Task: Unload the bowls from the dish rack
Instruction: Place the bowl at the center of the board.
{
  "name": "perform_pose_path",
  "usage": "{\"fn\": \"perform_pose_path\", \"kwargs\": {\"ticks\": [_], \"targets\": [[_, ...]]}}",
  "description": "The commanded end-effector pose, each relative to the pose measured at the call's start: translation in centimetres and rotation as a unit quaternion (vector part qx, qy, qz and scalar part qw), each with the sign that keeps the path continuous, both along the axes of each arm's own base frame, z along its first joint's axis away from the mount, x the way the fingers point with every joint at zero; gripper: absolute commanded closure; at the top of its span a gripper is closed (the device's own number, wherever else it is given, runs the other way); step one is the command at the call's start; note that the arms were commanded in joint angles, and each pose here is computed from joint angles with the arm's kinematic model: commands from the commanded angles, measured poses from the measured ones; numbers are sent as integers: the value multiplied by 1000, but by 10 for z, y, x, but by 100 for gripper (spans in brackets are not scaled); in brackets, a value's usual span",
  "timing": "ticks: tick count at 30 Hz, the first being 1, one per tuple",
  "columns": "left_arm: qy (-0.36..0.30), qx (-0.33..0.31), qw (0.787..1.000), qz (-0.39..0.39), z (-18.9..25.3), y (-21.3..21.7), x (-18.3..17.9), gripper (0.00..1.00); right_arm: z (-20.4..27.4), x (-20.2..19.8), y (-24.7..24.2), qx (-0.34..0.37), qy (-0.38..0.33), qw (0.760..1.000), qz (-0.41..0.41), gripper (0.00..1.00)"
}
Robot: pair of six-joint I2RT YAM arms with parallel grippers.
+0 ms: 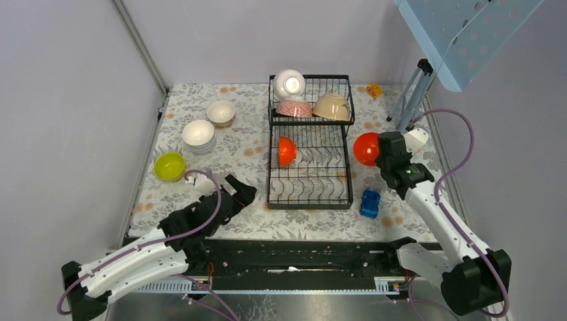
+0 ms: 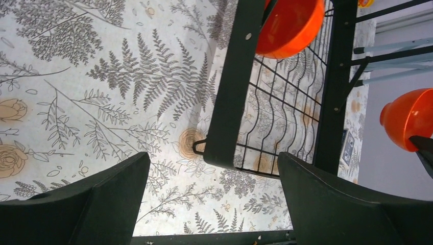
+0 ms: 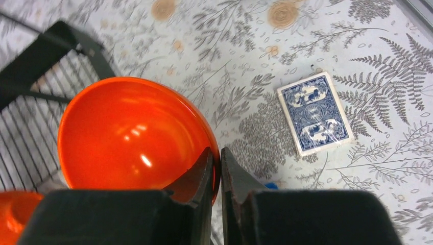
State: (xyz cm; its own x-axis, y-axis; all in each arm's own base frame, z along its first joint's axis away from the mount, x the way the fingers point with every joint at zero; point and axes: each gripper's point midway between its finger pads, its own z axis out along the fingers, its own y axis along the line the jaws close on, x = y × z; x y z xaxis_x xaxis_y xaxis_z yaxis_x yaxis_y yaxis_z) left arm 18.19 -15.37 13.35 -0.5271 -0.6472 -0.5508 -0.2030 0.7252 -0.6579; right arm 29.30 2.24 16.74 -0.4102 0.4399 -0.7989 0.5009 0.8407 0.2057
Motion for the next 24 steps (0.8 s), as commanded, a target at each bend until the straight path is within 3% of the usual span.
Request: {"fn": "perform_pose_path", "kwargs": {"ticks": [1,7,10,24], "targets": [[4,-29,999,32,-8,-1,5,1,15,36,-16,85,-69,988,-106,100],[20,-31,999,29,-22,-8,5,1,-15,66,-44,149,-45,966,-208,100],[33,-23,999,26,-28,-10,4,1,-28,86,-46,191,-47,956,-217,100],[32,1,999,31,-37,-4,5,1,-75,152,-34,244,0,943,-225,100]]}}
